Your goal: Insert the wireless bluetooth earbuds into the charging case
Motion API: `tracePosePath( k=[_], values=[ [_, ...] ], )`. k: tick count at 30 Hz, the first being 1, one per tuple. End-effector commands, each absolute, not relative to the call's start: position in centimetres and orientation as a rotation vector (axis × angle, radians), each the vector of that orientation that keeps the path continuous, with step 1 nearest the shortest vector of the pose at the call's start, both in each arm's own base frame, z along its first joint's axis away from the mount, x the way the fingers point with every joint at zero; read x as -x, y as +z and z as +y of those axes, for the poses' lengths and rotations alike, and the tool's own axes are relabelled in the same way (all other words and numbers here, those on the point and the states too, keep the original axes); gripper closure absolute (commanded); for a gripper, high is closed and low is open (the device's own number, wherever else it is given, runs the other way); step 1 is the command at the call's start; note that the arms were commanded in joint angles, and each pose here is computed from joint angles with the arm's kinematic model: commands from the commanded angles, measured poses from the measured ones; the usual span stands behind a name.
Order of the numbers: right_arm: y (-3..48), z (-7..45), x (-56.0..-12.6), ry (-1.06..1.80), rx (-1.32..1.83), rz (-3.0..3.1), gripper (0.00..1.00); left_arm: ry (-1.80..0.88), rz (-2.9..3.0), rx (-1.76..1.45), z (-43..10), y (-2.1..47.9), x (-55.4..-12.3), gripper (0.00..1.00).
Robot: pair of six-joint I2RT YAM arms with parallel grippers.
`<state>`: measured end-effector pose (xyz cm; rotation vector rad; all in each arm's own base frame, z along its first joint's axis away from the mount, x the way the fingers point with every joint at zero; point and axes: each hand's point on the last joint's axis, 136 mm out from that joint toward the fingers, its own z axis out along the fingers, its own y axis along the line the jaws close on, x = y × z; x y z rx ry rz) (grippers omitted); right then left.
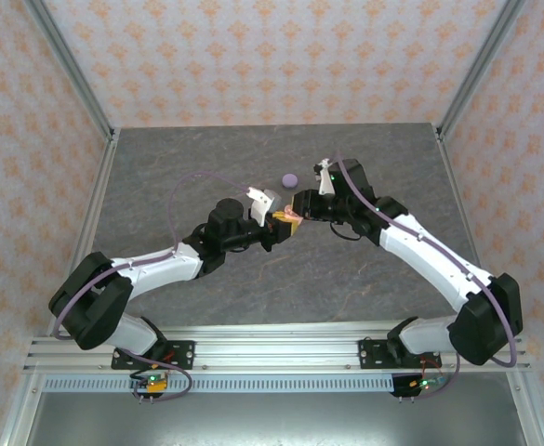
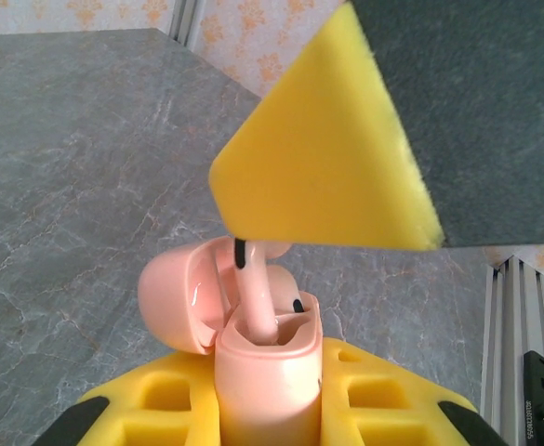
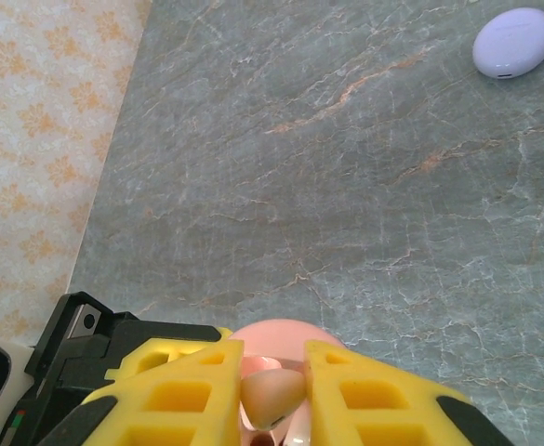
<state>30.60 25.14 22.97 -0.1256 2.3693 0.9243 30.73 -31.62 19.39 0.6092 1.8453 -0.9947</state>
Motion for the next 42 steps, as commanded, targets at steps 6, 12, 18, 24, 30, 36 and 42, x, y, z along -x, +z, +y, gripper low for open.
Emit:
tracePosePath(
  k=[6, 12, 18, 24, 30, 36, 42],
  values=[
    [24.7, 23.8, -30.4, 0.869, 0.092, 2.312, 0.78, -0.972, 1.758, -0.617, -31.7, 22.1, -31.0, 0.94],
    [24.2, 24.2, -30.3, 0.885, 0.100, 2.329, 0.78, -0.997, 1.743, -0.624, -31.9, 22.7, -30.8, 0.93],
    [24.0, 24.5, -30.4, 0.899, 0.105, 2.334, 0.78, -1.030, 1.737, -0.631, -32.3, 22.8, -30.5, 0.93],
    [23.5, 24.9, -30.4, 0.915, 0.111, 2.349, 0.78, -1.064, 1.728, -0.624, -32.7, 23.3, -30.5, 0.93],
    [23.4, 25.0, -30.3, 0.916, 0.118, 2.356, 0.78, -1.073, 1.738, -0.606, -32.8, 23.3, -30.8, 0.93],
    [23.3, 25.0, -30.1, 0.919, 0.128, 2.365, 0.78, -1.056, 1.770, -0.553, -32.7, 23.1, -31.6, 0.93],
    [23.2, 24.8, -29.8, 0.910, 0.131, 2.371, 0.78, -1.045, 1.788, -0.519, -32.5, 22.9, -32.1, 0.93]
  ],
)
